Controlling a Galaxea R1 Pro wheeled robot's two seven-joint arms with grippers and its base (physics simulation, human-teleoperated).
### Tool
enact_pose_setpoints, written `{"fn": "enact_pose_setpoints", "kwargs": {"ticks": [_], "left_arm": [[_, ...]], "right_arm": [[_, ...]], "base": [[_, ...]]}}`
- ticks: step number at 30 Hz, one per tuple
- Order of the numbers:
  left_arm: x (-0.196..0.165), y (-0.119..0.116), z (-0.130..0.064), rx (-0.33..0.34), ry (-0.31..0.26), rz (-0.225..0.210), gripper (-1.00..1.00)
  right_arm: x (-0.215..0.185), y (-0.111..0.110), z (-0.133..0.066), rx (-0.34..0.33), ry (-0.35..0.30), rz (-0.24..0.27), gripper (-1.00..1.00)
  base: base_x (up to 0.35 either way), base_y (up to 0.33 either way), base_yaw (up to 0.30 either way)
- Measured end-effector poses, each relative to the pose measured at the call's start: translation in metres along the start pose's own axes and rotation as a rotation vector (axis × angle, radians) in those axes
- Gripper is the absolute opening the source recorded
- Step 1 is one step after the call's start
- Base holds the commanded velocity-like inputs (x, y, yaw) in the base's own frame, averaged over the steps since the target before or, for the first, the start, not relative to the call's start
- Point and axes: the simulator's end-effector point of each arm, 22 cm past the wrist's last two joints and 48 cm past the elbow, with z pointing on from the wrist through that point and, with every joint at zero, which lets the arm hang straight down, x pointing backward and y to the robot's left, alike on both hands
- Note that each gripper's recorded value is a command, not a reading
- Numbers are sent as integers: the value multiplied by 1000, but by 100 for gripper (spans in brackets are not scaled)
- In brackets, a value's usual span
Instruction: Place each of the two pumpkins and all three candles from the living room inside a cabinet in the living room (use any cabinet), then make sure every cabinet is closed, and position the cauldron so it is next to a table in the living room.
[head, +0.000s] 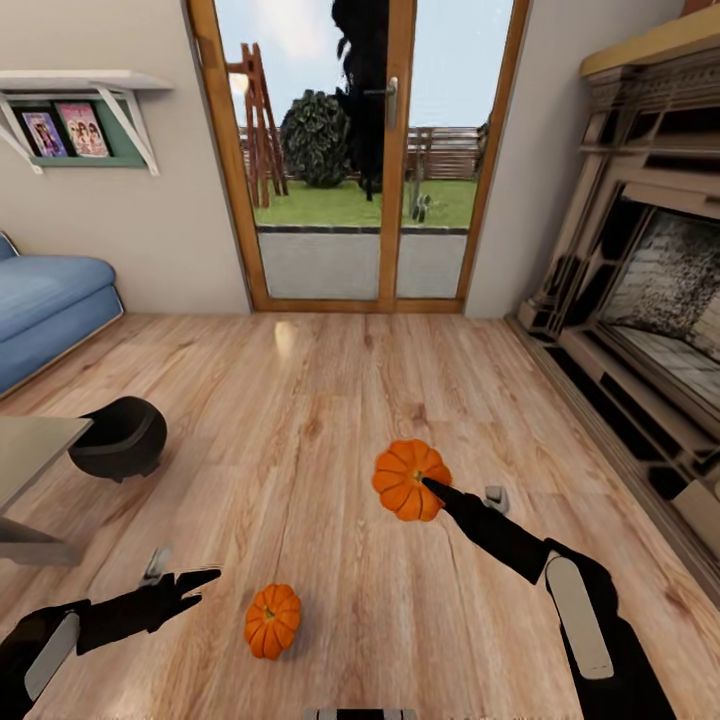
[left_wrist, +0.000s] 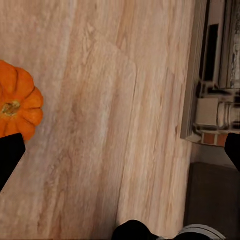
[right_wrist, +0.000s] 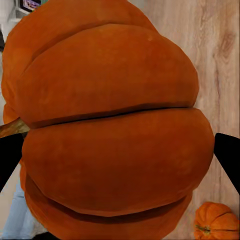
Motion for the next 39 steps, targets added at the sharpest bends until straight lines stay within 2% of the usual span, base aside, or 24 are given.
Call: {"fn": "enact_pose_setpoints", "kwargs": {"ticks": [2,7,11,15,23,30,39], "left_arm": [[6,11,4,-11,-7,-5,100],[21,23,18,-22,-7,-15,100],[25,39,22,-71,-7,-19,100],[29,49,25,-91,1,-31,100],[45,56,39,-90,24,-61,100],[53,66,44,-99,38,-85,100],[63,78,48,-104,53,-113,100]], "right_arm": [[3,0,1,8,7,-25,-100],[8,-8,4,17,13,-21,-100],[12,-17,6,30,19,-12,-100],[16,-26,7,42,25,-2,-100],[29,-48,11,70,46,37,-100],[38,-64,13,91,60,58,-100],[56,-72,25,86,69,116,-100]], "base": [[0,0,0],[0,0,0],[0,0,0],[0,0,0],[0,0,0],[0,0,0],[0,0,0]]}}
